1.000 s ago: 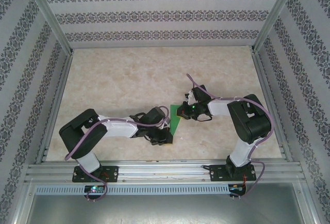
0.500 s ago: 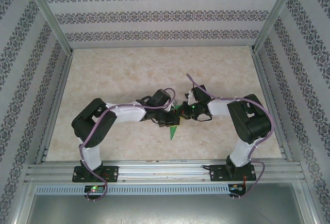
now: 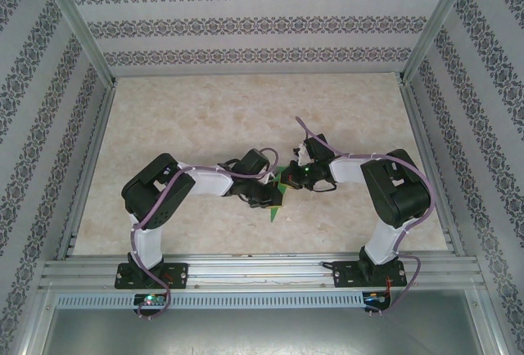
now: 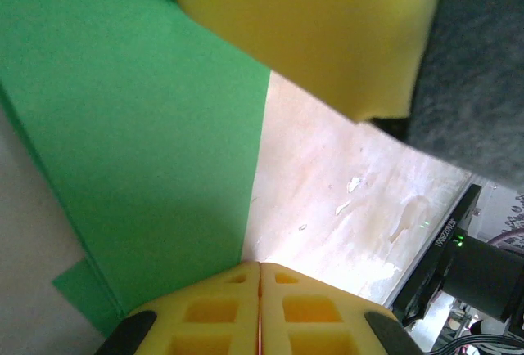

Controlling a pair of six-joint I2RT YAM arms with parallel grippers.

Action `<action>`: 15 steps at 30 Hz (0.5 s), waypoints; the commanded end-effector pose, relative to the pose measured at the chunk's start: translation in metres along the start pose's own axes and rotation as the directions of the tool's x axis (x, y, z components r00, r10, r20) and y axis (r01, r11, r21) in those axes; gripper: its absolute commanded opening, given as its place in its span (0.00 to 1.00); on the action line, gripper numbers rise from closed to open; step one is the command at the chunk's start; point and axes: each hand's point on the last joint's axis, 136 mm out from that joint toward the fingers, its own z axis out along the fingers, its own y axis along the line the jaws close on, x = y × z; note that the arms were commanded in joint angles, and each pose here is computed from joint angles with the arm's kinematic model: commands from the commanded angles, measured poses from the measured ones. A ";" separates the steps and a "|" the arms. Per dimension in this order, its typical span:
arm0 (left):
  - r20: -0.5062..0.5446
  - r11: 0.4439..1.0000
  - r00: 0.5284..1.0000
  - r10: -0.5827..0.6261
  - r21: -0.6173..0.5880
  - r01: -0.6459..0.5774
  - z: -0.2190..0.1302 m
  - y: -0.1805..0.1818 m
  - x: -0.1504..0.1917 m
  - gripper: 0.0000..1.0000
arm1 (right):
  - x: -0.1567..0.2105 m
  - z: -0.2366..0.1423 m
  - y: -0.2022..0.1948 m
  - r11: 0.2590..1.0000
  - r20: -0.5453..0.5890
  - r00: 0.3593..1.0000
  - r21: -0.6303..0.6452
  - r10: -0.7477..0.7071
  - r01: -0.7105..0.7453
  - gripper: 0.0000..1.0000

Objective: Fold a paper plane with a square sheet of paper (fold left side to right side)
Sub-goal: Fold the wing for the fifth time at the center of the table.

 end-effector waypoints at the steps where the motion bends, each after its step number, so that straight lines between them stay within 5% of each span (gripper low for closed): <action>1: -0.071 0.998 0.996 -0.055 -0.043 0.052 0.007 0.020 0.029 0.07 | 0.030 0.009 -0.072 0.960 -0.052 0.993 0.268 0.102 -0.085 0.00; 15: -0.147 0.997 0.989 0.006 -0.071 -0.016 -0.004 0.029 0.077 0.07 | 0.028 0.005 -0.076 0.955 -0.050 0.993 0.285 0.105 -0.086 0.00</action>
